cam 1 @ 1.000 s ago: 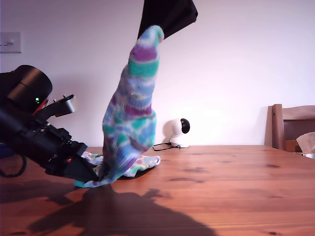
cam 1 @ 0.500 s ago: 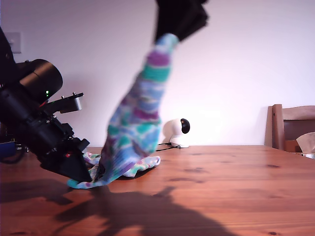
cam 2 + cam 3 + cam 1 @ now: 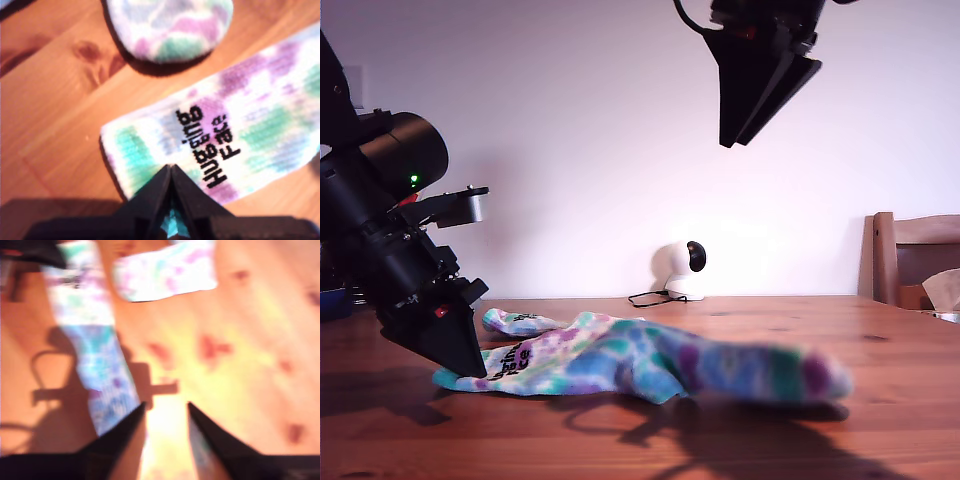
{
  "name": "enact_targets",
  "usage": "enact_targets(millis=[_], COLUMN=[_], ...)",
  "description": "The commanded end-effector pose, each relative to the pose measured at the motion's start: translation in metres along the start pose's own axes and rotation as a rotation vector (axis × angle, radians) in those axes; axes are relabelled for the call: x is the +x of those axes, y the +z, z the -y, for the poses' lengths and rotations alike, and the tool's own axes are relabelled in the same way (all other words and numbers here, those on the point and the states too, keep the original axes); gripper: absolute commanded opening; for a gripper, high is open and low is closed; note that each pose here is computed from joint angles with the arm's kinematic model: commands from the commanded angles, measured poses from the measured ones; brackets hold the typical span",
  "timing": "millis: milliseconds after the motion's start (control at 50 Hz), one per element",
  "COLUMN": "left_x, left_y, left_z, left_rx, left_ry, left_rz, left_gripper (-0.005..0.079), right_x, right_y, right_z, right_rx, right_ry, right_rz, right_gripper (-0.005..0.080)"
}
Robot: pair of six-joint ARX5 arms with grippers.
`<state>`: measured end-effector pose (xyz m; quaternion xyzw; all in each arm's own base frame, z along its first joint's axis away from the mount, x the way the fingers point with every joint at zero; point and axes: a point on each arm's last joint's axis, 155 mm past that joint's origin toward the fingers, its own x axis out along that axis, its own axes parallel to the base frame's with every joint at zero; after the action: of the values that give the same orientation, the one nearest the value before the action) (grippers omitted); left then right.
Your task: Fold the socks in front of you. After folding them, place them to the right side.
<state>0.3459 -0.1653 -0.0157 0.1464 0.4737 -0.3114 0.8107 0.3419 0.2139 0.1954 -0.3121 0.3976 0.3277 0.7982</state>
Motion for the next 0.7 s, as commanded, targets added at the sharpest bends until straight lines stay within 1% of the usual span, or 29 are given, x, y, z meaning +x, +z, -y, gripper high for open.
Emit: enact_targets(millis=[0,140,260,420,600,680], left_x=[0.021,0.016,0.013,0.013,0.014,0.014], left_y=[-0.127,-0.140,-0.145,-0.146,-0.144,-0.144], left_z=[0.029,0.035,0.033,0.030,0.029,0.029], left_rx=[-0.071,-0.074,-0.084,-0.076,-0.062,-0.059], left_ry=[-0.081,-0.092,-0.077,-0.066,-0.067,-0.067], left_rz=[-0.374,-0.433,-0.456,-0.460,-0.452,-0.450], left_gripper=[-0.0019,-0.0019,-0.0019,-0.0019,-0.0019,-0.0019], right_x=[0.011,0.009,0.010,0.021,0.043,0.054], right_y=[-0.004,-0.008,-0.017,-0.028,-0.048,-0.058], right_z=[-0.006,-0.034,-0.055,-0.063,-0.069,-0.072], right_rx=[0.007,0.017,0.028,0.040,0.070,0.078], right_ry=[0.047,0.194,0.297,0.338,0.393,0.413], right_rz=[-0.017,-0.023,-0.058,-0.118,-0.215,-0.264], right_gripper=[0.0280,0.0280,0.0280,0.0280,0.0279,0.0259])
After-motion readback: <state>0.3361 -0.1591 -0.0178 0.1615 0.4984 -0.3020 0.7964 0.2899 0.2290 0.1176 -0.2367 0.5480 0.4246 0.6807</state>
